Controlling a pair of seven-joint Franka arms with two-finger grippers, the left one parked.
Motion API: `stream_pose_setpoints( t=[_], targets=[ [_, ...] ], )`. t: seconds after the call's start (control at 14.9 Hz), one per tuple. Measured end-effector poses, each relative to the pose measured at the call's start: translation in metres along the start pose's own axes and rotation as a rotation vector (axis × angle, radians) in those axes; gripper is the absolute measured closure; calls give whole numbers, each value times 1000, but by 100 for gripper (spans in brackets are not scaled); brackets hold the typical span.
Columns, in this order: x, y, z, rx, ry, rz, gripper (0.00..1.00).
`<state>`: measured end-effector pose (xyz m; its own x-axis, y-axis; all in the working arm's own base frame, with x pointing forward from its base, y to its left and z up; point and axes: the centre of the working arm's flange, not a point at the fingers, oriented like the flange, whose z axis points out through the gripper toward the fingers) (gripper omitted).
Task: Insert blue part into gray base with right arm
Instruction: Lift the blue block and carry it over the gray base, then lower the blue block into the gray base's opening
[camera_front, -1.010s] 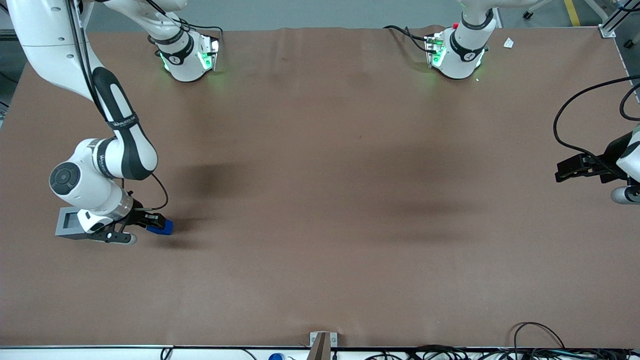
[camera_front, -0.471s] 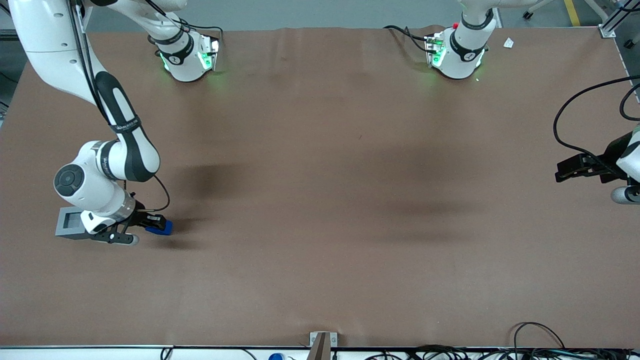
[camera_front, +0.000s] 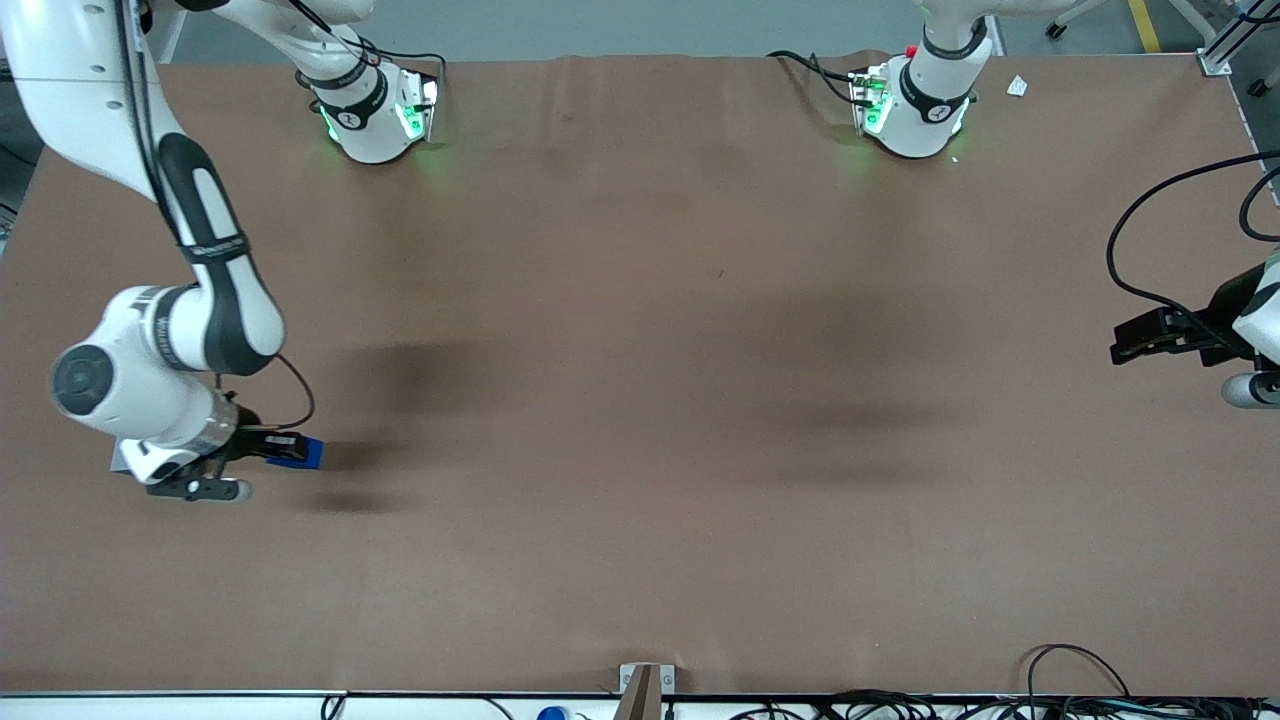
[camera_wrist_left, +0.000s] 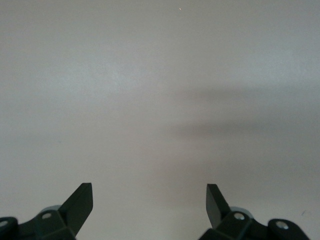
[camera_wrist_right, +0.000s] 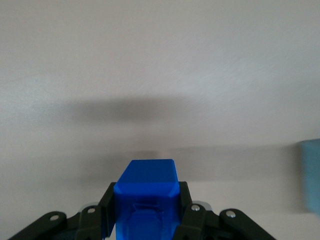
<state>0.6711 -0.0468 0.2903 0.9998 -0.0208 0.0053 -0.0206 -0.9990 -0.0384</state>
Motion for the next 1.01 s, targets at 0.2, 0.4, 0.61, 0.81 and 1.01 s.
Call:
stream_pose_setpoints(
  t=[0.2,0.4,0.61,0.81,1.01],
  targets=[
    [11,49,-45,2,-13,-80,49],
    [4,111,-60,-1,-8,-107,49],
    [-6,154,-62,-6,-6,-71,49],
    [-10,171,-66,-31,-8,-60,49],
    [-11,173,-65,-33,-11,-59,49]
  ],
)
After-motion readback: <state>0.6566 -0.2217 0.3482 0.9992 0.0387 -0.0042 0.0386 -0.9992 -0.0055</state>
